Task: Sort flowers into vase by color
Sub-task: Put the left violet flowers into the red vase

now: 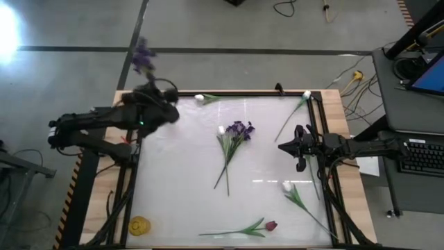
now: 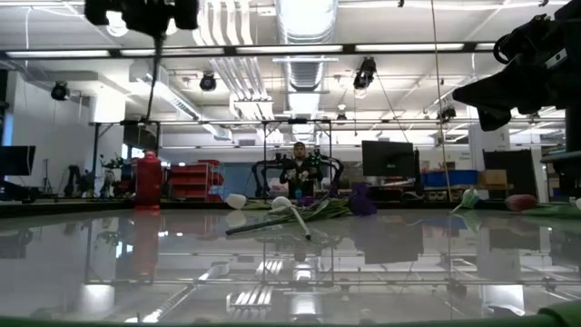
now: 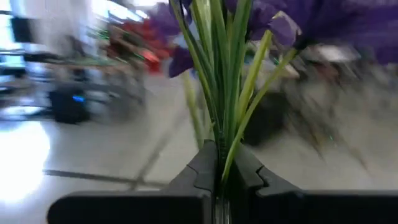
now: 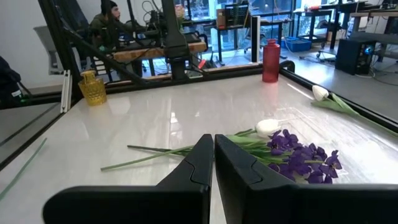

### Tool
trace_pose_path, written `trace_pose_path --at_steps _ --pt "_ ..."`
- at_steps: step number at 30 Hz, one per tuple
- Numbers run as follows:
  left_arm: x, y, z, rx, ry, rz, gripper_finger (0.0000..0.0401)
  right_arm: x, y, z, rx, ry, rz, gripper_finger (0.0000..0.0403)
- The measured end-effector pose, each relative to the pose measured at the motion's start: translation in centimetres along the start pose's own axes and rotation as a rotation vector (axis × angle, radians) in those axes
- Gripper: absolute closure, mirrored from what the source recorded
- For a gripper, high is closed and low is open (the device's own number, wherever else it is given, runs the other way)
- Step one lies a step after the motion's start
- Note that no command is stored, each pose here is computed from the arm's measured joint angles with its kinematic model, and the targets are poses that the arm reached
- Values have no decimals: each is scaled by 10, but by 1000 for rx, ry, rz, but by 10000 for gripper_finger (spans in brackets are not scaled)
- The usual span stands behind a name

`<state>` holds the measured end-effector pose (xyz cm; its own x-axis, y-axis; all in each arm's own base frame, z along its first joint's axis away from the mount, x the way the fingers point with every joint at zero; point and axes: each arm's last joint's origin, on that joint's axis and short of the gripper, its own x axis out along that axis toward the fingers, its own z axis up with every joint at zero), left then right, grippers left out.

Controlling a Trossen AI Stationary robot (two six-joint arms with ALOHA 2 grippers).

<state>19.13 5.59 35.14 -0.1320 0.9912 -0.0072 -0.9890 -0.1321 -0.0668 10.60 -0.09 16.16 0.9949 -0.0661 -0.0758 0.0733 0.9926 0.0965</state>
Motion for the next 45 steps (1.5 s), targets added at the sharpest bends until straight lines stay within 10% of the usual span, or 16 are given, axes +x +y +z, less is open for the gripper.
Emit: trace_pose_path --at_steps 7,14,20,26,45 --pt "39 6 -1 -131 -35 201 401 0 0 0 0 0 0 394" --pt "74 -20 -14 -22 13 291 401 0 0 0 1 0 0 394" --pt "95 -76 -21 281 246 -36 401 0 0 0 0 0 0 394" --pt "100 -111 2 178 157 -427 401 0 0 0 0 0 0 394" --pt "99 0 3 24 -221 -307 401 0 0 0 1 0 0 394"
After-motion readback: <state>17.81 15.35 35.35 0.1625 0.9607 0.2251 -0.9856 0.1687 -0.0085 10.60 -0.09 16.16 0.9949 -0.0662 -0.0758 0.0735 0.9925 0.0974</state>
